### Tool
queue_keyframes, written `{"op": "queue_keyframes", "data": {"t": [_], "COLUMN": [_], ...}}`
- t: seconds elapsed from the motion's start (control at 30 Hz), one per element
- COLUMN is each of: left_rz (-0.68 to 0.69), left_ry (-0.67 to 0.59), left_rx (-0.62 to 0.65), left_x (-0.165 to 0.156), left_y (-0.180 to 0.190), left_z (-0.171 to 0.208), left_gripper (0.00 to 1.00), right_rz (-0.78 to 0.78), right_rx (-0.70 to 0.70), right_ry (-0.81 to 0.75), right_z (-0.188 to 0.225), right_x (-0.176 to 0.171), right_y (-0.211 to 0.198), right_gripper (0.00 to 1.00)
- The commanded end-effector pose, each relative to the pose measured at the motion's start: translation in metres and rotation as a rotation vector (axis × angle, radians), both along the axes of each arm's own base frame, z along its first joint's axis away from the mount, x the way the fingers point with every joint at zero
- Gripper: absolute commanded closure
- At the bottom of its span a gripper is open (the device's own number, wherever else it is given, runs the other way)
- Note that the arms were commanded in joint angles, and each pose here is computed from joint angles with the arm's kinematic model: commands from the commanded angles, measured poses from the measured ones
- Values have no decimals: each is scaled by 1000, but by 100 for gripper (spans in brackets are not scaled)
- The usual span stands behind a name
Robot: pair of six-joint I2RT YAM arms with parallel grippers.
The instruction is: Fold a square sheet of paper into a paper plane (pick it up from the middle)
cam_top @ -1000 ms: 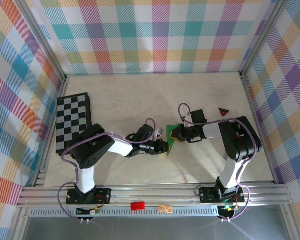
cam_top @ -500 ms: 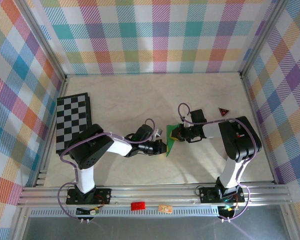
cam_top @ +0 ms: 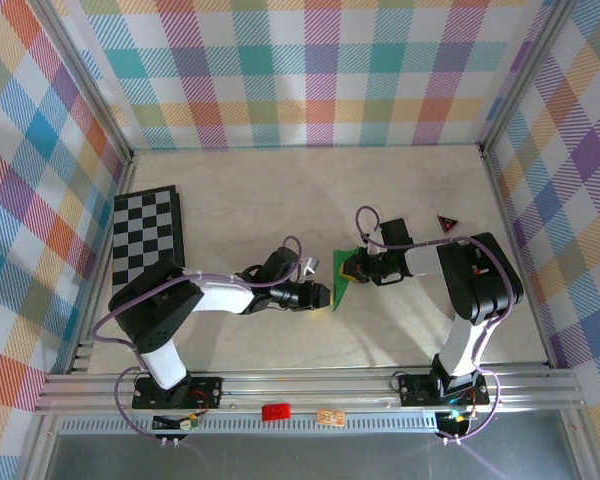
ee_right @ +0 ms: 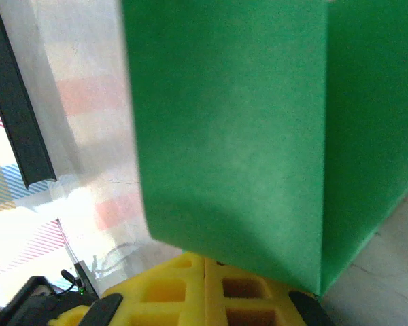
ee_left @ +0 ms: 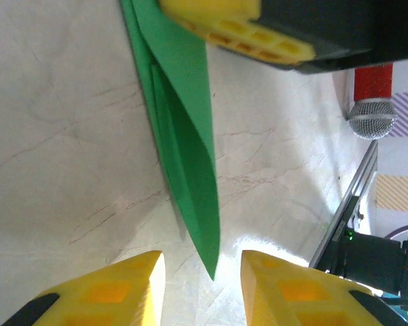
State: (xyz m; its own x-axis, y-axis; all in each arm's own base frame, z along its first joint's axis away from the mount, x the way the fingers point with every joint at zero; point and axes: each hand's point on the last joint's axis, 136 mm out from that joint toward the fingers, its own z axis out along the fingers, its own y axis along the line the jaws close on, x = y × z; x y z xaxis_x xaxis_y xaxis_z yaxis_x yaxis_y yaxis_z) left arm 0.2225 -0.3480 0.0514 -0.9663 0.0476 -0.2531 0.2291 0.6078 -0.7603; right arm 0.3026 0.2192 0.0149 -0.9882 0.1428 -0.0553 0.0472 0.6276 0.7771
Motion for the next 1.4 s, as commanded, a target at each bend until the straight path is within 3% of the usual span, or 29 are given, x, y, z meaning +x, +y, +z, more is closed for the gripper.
{"op": "queue_keyframes", "data": {"t": [0.0,0.1,0.23,0.8,1.37], "left_rz": [20,-25,-84,-141,-149], "left_ry": [-54,-46,-22,23,24], "left_rx": [39,0,-47,62,256], "left_x": [10,13,17,35,18], "left_y": [5,-11,-33,-57,-21], "left_z": [13,24,29,-4,-41], "left_gripper": [70,85,93,98,99], "right_rz": [-52,-53,-52,-52,-51], "right_rx": [-183,-186,-187,-182,-184], "right_ry": [124,127,127,134,140], "right_z": [-45,-45,-45,-47,-48], "right_x": [-22,-23,-23,-24,-25], "right_y": [-28,-28,-28,-27,-27], "right_gripper": [94,94,94,94,94]}}
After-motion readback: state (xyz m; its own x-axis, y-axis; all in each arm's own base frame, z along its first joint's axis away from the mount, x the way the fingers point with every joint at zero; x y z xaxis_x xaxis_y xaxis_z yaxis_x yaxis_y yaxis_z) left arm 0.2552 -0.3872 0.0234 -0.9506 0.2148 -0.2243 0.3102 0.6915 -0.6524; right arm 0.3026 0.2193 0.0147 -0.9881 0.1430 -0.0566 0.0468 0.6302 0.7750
